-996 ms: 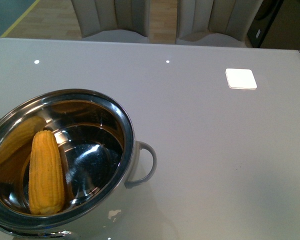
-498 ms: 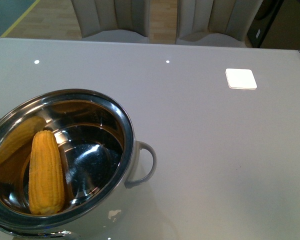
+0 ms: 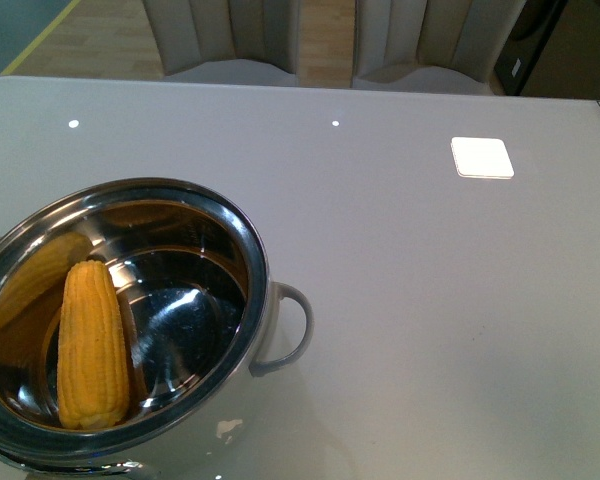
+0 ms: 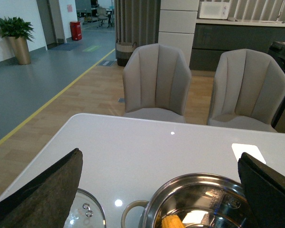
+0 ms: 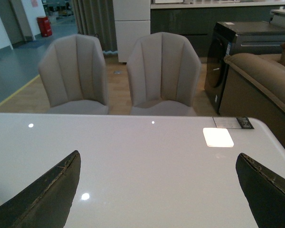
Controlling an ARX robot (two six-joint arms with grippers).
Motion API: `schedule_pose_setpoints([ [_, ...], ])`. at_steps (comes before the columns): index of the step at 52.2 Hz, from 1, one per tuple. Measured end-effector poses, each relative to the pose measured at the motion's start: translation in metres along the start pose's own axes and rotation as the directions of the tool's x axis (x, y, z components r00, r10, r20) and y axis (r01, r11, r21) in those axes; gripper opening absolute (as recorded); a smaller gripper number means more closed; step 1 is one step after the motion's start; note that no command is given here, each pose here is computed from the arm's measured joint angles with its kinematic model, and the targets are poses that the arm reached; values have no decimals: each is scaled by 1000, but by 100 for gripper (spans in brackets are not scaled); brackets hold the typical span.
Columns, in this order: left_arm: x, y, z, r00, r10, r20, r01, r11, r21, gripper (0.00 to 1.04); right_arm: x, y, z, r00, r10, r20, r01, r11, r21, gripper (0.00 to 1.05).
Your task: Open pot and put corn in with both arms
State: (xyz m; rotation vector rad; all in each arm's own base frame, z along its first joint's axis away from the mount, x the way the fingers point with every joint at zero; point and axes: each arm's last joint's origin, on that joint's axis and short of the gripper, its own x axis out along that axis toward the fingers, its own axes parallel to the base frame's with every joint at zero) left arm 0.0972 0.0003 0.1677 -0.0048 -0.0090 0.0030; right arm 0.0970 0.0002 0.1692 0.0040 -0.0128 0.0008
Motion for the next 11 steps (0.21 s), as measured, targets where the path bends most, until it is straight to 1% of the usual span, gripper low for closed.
schedule_pose_setpoints([
  [11, 0, 0, 0, 1000, 0, 0, 0, 1000, 0, 98, 0, 0, 0, 1000, 0, 0, 0, 1000, 0, 96],
])
